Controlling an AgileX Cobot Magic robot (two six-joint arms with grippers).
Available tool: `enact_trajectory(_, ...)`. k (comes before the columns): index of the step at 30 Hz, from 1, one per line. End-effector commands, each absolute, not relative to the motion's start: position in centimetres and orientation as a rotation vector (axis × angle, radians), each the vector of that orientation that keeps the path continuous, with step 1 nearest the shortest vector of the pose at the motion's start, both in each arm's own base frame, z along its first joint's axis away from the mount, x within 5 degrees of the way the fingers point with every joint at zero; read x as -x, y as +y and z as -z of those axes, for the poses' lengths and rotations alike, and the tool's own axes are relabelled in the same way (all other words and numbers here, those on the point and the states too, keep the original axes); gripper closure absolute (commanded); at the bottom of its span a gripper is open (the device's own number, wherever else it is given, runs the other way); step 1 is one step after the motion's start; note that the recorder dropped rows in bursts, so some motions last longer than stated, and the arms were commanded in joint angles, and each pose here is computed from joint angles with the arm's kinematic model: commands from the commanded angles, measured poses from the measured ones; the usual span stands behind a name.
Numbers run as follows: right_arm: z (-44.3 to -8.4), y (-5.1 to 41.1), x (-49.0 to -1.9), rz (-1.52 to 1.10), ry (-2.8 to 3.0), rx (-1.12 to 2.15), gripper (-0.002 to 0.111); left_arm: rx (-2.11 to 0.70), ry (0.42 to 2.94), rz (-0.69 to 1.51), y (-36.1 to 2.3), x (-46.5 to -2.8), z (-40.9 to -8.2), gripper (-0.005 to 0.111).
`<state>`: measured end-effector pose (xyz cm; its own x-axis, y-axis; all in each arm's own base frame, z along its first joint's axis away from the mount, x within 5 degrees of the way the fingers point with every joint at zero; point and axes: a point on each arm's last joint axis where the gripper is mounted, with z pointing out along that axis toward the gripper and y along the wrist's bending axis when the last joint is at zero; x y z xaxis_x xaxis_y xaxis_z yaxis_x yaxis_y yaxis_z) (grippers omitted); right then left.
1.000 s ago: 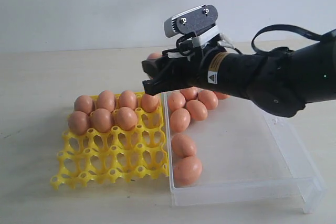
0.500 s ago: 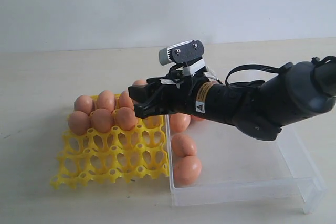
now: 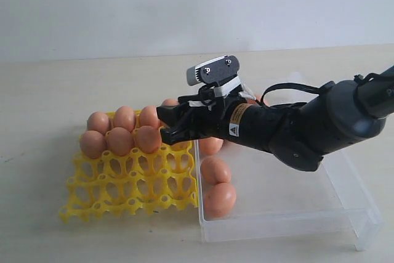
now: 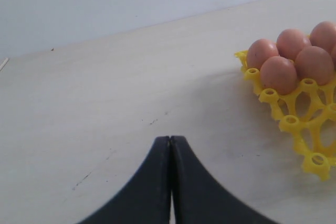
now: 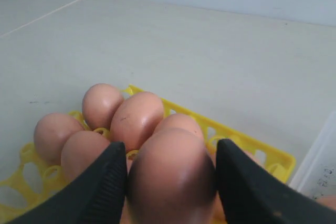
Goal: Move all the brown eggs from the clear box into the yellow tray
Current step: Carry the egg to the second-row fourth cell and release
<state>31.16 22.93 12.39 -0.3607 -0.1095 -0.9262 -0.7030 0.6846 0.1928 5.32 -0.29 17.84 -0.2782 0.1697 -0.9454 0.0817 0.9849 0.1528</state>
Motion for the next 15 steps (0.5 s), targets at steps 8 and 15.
enact_trajectory(8,-11.15,22.87,-31.22,-0.73,1.915,0.595,0.079,-0.181,1.838,-0.085,-0.29,-5.3,-18.05,0.107)
enact_trajectory(15,-11.12,22.85,-31.22,-0.728,1.918,0.595,0.053,-0.181,1.838,-0.085,-0.29,-5.3,-18.05,0.107)
